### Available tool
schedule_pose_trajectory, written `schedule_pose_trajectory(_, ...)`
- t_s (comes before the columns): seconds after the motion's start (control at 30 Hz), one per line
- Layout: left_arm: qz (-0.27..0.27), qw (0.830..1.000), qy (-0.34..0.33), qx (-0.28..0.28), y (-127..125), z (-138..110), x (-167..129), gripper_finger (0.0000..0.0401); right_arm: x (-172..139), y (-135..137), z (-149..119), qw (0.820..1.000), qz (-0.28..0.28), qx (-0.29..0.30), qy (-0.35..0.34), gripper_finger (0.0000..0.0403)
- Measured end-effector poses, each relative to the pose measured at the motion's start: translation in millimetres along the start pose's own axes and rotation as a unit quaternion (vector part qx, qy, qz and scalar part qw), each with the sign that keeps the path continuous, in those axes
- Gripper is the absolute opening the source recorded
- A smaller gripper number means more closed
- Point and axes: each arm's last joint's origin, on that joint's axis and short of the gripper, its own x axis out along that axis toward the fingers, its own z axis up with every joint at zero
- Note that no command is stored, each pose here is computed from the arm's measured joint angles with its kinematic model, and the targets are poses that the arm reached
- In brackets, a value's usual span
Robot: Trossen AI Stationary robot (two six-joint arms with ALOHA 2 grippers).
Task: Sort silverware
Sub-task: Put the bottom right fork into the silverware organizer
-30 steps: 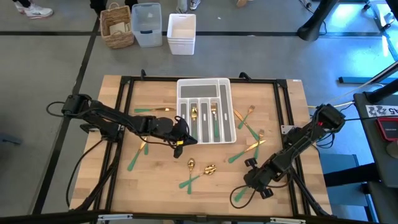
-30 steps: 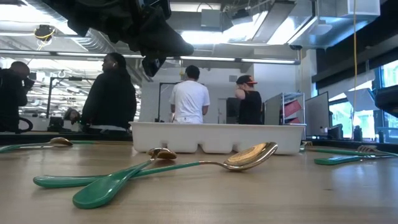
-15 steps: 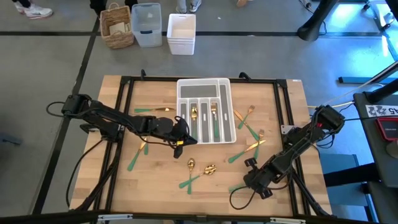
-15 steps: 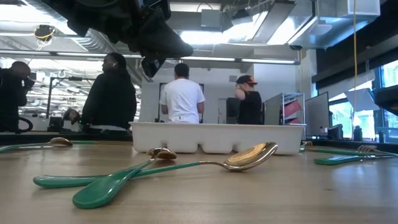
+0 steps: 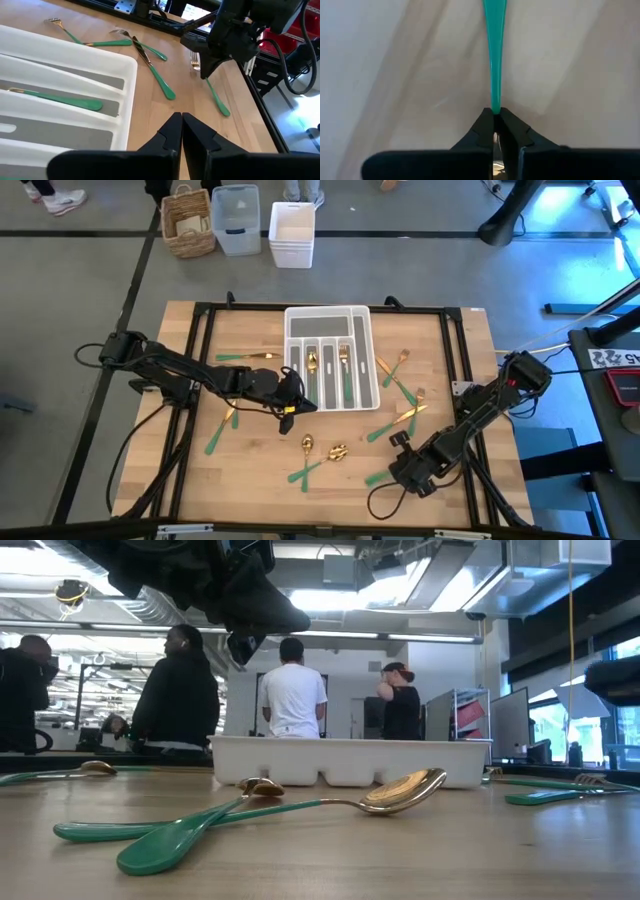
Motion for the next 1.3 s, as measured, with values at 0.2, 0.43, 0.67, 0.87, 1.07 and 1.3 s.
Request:
schedule_pose_trajectory(0.2,-0.001,1.0,-0.003,0.0,-0.2,0.6,0.0,0.0006,-14.3,-0.2,7.2,0.999,-0.027,-0.033,0.022,0.0024)
schedule_pose_trajectory(0.43,-0.003,1.0,-0.008,0.0,-1.0,2.8,-2.3,0.0006,-39.1,-16.6,24.7,0.991,-0.07,-0.103,0.052,0.0014)
schedule_pose_trajectory(0.67,-0.008,1.0,-0.024,0.011,-3.4,10.0,-10.9,0.0006,-62.2,-61.7,41.0,0.962,-0.133,-0.215,0.102,0.0018)
schedule_pose_trajectory(0.87,-0.016,0.999,-0.045,0.013,-6.7,19.1,-22.4,0.0005,-73.0,-109.5,48.3,0.938,-0.149,-0.284,0.132,0.0018)
schedule_pose_trajectory(1.07,-0.022,0.998,-0.052,0.022,-9.5,26.2,-38.1,0.0002,-81.8,-158.0,46.2,0.924,-0.147,-0.318,0.155,0.0017)
schedule_pose_trajectory(1.3,-0.013,0.999,-0.023,0.048,-9.3,26.4,-57.7,0.0001,-96.1,-205.8,39.6,0.894,-0.169,-0.369,0.193,0.0016)
